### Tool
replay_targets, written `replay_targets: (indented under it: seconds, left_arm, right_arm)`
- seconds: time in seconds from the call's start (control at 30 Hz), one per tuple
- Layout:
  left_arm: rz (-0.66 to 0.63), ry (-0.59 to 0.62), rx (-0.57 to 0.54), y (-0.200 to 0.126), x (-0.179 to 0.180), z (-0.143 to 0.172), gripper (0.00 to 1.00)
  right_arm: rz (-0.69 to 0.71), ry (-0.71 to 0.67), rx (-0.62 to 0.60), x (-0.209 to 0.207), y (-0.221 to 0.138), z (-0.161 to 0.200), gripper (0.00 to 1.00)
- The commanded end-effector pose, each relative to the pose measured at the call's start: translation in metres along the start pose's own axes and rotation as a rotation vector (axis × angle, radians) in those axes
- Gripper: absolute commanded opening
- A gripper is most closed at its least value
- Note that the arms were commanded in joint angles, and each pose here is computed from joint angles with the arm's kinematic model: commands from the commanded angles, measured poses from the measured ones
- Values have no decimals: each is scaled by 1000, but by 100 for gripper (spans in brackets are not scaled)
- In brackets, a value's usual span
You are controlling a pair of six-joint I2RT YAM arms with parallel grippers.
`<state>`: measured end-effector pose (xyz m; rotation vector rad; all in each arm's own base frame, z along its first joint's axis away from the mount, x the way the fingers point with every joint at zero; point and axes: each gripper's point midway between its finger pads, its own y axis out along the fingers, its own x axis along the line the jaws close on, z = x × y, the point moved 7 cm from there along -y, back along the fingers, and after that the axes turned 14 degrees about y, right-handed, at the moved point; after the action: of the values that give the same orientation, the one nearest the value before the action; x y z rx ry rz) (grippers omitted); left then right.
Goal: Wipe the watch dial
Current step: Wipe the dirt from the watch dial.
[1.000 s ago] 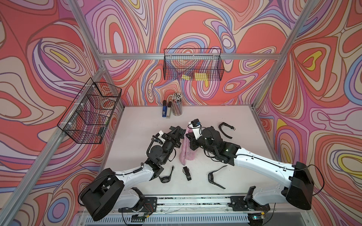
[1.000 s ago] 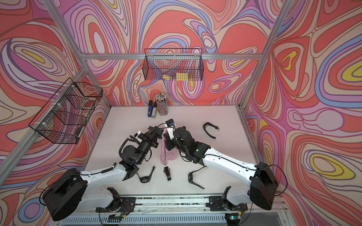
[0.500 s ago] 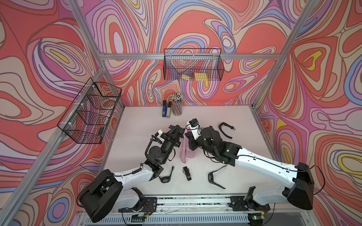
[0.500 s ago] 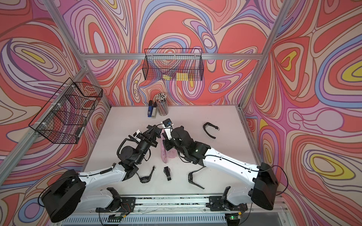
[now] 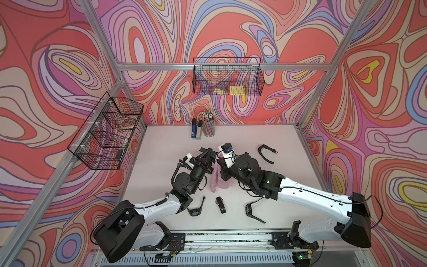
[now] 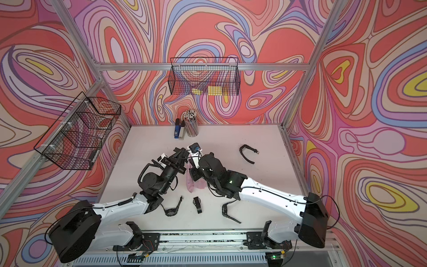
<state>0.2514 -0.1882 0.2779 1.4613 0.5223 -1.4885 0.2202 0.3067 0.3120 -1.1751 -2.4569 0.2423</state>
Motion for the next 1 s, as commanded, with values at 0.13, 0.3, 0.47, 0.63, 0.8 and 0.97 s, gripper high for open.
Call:
replay_targets:
  seconds: [0.13, 0.3, 0.47, 0.63, 0.8, 0.97]
  left_arm:
    - [80, -32, 103, 0, -23, 18, 0]
    - [81, -32, 108, 1, -23, 19, 0]
    - [82, -33, 105, 0, -23, 18, 0]
    - [80, -30, 106, -1, -24, 18, 0]
    - [78, -26, 115, 0, -24, 19, 0]
    - [79, -26, 126, 2, -23, 21, 0]
  right_arm:
    - [-56, 47, 80, 5, 9, 44, 0]
    - [8, 20, 88, -5, 12, 48, 0]
    - [33, 45, 79, -21, 12, 45, 0]
    - [65, 88, 41, -47, 10, 32, 0]
    - [57, 57, 9, -49, 12, 9, 0]
    - [19, 23, -27, -37, 17, -16, 0]
